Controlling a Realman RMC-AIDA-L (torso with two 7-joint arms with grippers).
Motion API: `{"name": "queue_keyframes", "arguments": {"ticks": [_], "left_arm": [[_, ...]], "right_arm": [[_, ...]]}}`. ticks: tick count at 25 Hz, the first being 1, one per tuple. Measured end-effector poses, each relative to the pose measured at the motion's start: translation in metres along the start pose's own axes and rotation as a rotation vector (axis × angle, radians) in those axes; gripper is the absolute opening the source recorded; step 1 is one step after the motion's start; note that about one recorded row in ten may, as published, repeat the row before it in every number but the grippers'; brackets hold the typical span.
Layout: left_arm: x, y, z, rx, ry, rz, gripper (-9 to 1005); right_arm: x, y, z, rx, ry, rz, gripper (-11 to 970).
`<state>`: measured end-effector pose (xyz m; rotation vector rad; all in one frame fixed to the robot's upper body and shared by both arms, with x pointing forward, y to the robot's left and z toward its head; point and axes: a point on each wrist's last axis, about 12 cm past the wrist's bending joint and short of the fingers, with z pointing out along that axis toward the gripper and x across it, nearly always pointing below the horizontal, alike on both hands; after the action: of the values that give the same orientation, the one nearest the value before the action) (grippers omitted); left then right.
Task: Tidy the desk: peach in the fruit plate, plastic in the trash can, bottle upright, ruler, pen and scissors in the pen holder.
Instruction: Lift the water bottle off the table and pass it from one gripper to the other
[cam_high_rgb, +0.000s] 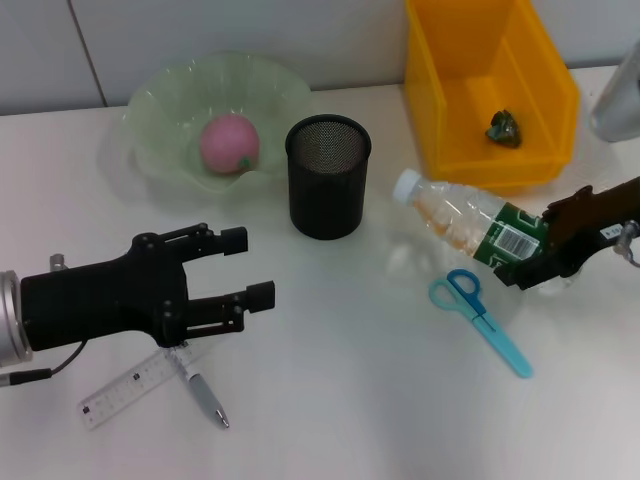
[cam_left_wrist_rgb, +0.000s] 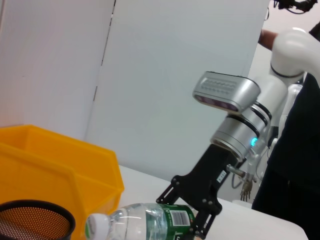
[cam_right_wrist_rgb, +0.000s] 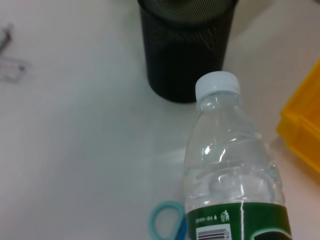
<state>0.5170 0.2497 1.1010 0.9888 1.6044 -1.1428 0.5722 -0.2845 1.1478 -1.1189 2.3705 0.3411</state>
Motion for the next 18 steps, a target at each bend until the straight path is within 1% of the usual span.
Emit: {"name": "queue_keyframes", "arguments": {"ticks": [6, 8, 9, 13, 18], "left_arm": [[-0.002, 0.001, -0.003, -0.013, -0.020, -0.014, 785], [-0.002, 0.001, -0.003, -0.013, -0.020, -0.014, 785], [-0.002, 0.000, -0.002, 0.002, -0.028, -0.019, 785], [-0.004, 0.000, -0.002, 0.004, -0.034, -0.023, 785], [-0.008, 0.001, -0.003, -0.008, -0.071, -0.038, 784]], "right_arm": [[0.018, 0.005, -0.006, -0.027, -0.086, -0.001, 770], [0.024, 0.007, -0.010, -0.041, -0.136, -0.007, 770], [0.027, 0.009, -0.012, -0.049, -0.161, -0.017, 770], [0.037, 0.015, -0.018, -0.093, -0.266, -0.058, 770], [0.041, 0.023, -0.019, -0.128, -0.432, -0.117, 771]]}}
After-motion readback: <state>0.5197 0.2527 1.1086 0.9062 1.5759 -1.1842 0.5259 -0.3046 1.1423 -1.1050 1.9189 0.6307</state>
